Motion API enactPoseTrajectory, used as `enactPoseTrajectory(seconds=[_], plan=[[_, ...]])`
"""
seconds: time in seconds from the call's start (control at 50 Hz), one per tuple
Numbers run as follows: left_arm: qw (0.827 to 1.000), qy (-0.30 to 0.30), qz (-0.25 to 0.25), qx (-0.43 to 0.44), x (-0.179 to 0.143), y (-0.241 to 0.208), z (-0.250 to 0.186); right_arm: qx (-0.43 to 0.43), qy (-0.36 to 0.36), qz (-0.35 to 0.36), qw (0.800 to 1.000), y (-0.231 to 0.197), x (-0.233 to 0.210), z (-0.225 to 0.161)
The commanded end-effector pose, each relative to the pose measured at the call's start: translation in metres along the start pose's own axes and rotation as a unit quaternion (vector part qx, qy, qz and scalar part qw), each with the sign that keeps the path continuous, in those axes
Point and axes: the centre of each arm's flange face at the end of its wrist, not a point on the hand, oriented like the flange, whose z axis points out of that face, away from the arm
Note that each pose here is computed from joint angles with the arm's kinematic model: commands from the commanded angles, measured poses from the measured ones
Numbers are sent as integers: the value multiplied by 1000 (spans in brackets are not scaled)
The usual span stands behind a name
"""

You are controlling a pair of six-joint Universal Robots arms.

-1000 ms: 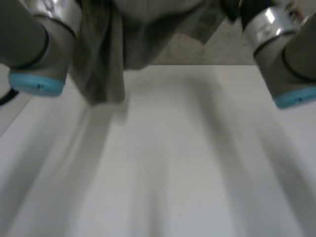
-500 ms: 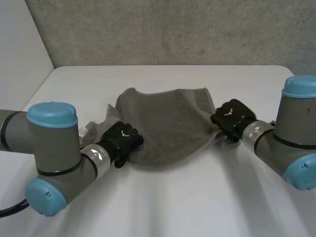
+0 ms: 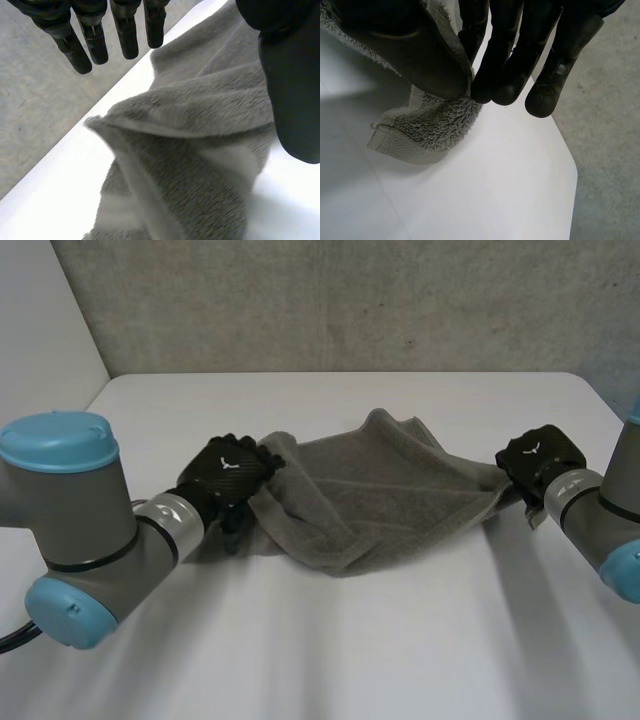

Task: Fold the towel.

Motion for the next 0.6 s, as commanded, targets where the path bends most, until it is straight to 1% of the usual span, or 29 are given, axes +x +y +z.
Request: enactPoseTrajectory(seconds=[0.02, 0.16, 0.28, 0.46, 0.6], plan=[[1000, -16, -1, -10, -15, 10, 8, -2, -11, -1, 1000, 2, -9, 1], [1000, -16, -1, -10, -17, 25, 37, -7, -21, 0, 1000, 6, -14, 2], [1000, -23, 2, 2, -23, 26, 61, -10, -25, 0, 1000, 8, -18, 2], [999, -29, 13, 12, -27, 27, 80, -11, -27, 0, 1000, 9, -18, 2], [999, -26, 37, 11, -25, 32, 88, -16, -32, 0, 999, 12, -22, 3]])
